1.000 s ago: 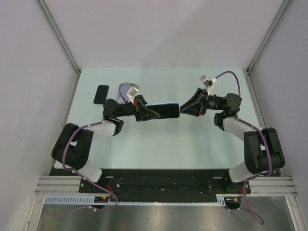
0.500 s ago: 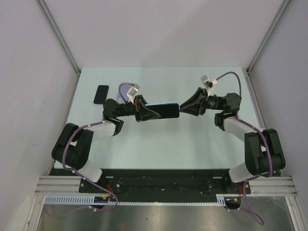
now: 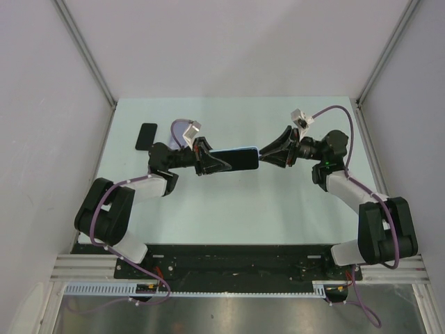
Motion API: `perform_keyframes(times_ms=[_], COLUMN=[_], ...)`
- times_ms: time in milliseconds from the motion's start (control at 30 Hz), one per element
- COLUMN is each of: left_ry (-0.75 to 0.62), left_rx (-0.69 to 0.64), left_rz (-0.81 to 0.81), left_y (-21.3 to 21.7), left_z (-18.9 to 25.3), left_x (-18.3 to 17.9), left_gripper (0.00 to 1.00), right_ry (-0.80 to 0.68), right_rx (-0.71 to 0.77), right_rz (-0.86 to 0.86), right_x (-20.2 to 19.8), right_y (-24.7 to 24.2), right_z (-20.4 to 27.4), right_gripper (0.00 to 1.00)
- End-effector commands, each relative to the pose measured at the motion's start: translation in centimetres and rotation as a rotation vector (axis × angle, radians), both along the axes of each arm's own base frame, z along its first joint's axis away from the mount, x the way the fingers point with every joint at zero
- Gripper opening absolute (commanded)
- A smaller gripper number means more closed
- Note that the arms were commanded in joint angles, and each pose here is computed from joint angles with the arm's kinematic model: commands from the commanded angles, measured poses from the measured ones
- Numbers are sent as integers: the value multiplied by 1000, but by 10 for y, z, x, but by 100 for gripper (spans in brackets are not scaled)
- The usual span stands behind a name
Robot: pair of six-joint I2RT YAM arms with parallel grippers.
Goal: Take the phone out of the phone case
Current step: Remove the phone case from the phone.
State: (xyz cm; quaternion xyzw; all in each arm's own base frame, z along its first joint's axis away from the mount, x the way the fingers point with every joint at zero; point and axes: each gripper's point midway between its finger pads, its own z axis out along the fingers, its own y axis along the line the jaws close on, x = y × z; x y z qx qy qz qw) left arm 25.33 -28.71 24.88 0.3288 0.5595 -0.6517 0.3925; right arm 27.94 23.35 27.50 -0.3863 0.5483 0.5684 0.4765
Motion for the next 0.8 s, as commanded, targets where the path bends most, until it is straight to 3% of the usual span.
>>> perform_keyframes(times_ms=[0, 767], left_ry=[-102, -125], left_rx=[-49, -53], left_rz=[0, -8], left_y=[-1, -2], left_z=[22, 25], left_x=[-3, -8], left_gripper=[0, 0], right_ry=[-101, -55], right_rx=[-15, -168], right_rz=[-84, -233], right_x=[12, 43], right_y=[3, 20], right_z=[11, -15], right_gripper=[40, 44])
